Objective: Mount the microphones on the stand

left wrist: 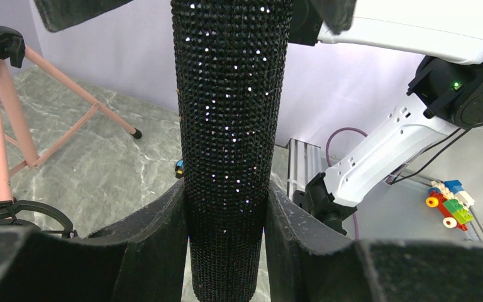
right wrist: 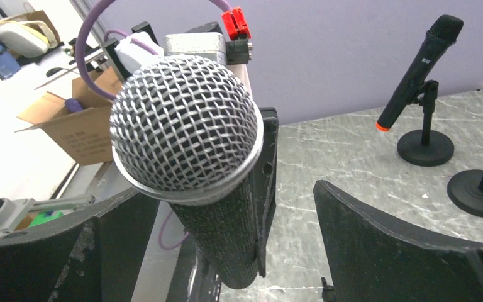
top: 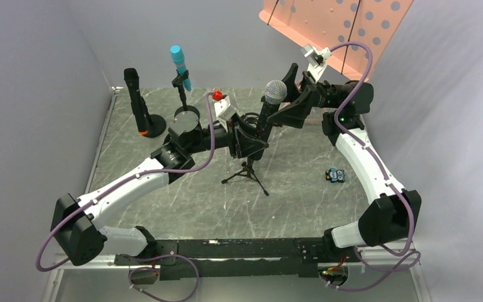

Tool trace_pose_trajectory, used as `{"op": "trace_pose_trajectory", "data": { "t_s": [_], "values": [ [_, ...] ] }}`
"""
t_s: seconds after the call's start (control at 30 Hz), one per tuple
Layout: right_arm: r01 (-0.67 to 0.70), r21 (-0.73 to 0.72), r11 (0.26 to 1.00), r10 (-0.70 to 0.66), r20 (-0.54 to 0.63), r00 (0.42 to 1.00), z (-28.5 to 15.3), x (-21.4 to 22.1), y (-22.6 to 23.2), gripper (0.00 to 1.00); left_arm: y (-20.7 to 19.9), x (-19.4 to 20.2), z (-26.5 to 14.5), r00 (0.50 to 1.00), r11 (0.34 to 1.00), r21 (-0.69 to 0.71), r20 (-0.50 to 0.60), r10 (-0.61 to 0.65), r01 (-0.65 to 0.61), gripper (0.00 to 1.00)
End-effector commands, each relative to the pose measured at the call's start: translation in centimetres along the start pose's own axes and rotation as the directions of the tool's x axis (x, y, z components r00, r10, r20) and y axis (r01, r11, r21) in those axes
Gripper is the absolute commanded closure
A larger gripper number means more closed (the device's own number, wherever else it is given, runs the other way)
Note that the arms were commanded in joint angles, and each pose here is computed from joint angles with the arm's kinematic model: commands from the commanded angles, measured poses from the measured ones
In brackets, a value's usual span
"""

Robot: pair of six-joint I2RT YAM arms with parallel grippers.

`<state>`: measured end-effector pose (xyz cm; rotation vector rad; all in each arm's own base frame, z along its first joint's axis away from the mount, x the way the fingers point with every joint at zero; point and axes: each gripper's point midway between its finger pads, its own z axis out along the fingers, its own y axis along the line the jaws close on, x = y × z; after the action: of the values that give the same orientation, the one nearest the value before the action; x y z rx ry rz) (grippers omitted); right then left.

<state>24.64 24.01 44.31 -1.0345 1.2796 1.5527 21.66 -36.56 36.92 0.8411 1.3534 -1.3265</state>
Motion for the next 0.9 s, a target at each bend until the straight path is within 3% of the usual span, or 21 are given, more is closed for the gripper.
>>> {"op": "trace_pose_trajectory", "data": {
  "t_s": [0.0, 0.27, 0.47, 0.53, 0.57, 0.8, 0.87],
  "values": [
    [0.055, -0.018, 0.998, -0.055, 0.024, 0.998, 0.4, -1.9, 2.6, 0.05, -1.4, -3.5, 0.5, 0.994, 0.996, 0.043, 0.086, 0.073, -0.077, 1.0],
    [0.009, -0.033, 0.999, -0.009, -0.006, 1.0, 1.3, -0.9, 2.5, 0.25, -0.6, -2.8, 0.9, 0.996, 0.997, 0.024, 0.055, 0.071, -0.072, 1.0],
    [0.016, -0.047, 0.999, -0.017, -0.022, 1.0, 1.5, -1.3, 2.5, 0.75, -0.2, -2.6, 1.0, 0.997, 0.998, 0.003, 0.038, 0.064, -0.064, 1.0],
    [0.022, -0.047, 0.999, -0.023, -0.024, 0.999, 1.6, -1.6, 2.4, 0.85, 0.1, -2.6, 0.8, 0.998, 0.998, -0.016, 0.033, 0.057, -0.057, 0.96],
    [0.032, -0.046, 0.998, -0.033, -0.024, 0.999, 1.6, -1.8, 2.3, 0.89, 0.2, -2.7, 0.7, 0.998, 0.998, -0.025, 0.033, 0.058, -0.057, 0.9],
    [0.132, 0.017, 0.991, -0.131, -0.036, 0.991, 2.1, -3.7, -0.5, 0.97, 1.6, -3.4, -3.9, 0.993, 0.98, -0.175, 0.045, 0.105, -0.096, 0.03],
    [0.181, 0.083, 0.98, -0.178, -0.049, 0.983, 2.2, -4.2, -2.0, 0.98, 2.6, -3.5, -6.6, 0.99, 0.955, -0.273, 0.054, 0.131, -0.112, 0.01]
  ]
}}
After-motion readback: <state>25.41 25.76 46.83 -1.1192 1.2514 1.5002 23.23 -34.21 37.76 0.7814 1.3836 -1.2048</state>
